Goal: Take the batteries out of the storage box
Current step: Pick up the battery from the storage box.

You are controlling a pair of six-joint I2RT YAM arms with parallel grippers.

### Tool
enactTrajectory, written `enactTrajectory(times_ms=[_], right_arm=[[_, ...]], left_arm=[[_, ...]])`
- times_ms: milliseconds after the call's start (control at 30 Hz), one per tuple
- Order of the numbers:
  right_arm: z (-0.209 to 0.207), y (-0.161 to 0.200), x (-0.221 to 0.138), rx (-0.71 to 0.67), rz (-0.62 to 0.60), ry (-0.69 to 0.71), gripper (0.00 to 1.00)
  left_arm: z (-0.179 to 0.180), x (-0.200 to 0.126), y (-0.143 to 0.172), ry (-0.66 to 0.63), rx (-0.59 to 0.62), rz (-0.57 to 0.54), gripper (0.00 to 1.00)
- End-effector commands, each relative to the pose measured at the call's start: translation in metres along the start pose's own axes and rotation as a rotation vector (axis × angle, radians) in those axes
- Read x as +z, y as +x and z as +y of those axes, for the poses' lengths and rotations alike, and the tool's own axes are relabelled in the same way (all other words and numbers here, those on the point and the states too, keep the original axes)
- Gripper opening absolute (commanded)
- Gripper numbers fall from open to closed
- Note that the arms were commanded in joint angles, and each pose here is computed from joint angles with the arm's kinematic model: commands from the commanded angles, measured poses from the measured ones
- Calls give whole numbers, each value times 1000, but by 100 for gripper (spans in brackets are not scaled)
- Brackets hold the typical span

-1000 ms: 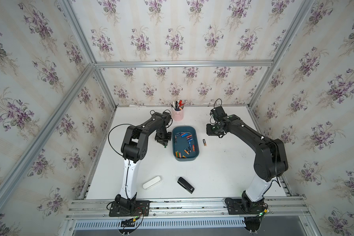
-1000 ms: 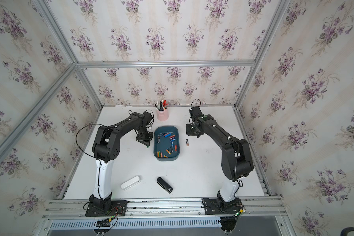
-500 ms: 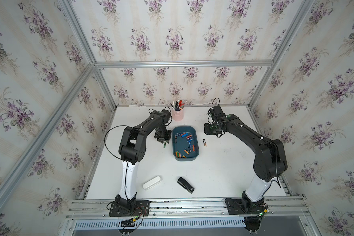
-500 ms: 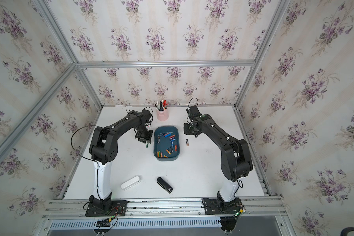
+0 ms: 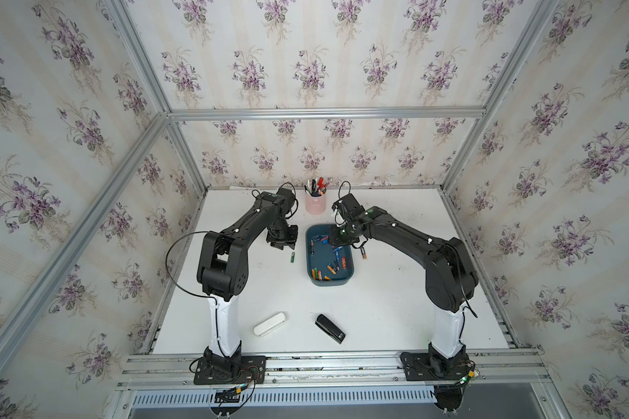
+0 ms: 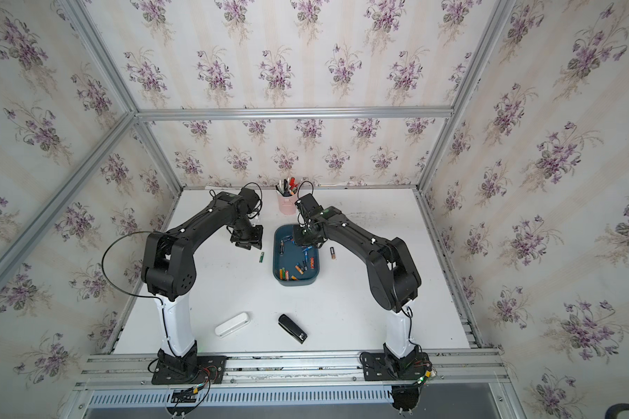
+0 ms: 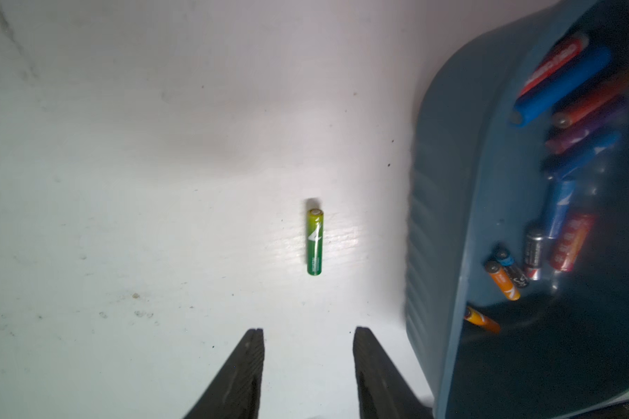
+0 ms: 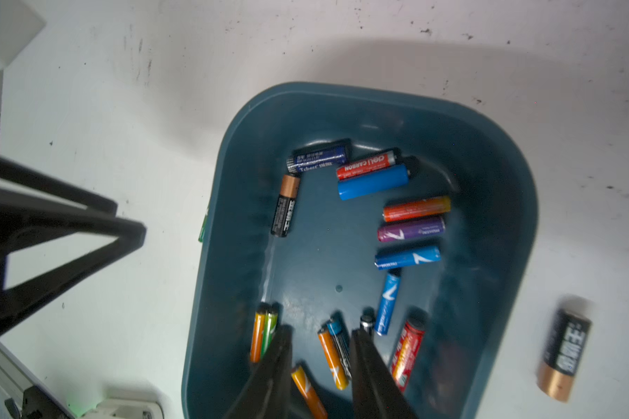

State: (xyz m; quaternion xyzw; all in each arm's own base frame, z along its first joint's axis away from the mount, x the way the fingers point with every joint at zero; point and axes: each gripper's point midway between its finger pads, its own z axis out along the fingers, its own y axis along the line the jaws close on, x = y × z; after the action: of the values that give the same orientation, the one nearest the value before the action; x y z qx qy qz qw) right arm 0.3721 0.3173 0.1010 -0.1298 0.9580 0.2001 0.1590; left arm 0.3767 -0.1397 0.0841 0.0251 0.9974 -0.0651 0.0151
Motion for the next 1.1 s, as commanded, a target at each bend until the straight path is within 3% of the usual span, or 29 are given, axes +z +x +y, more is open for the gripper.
enactTrajectory(times_ms=[0, 367, 1067], right_arm=[[18, -7, 14, 19, -14, -60, 33], [27, -5, 61, 21, 27, -78, 33], [20, -4, 97, 8, 56, -33, 34]], left_arm=[[9, -4, 11, -13, 2, 12, 47], [31, -3, 33, -23, -27, 29, 47], [38, -1, 40, -8, -42, 36, 47]])
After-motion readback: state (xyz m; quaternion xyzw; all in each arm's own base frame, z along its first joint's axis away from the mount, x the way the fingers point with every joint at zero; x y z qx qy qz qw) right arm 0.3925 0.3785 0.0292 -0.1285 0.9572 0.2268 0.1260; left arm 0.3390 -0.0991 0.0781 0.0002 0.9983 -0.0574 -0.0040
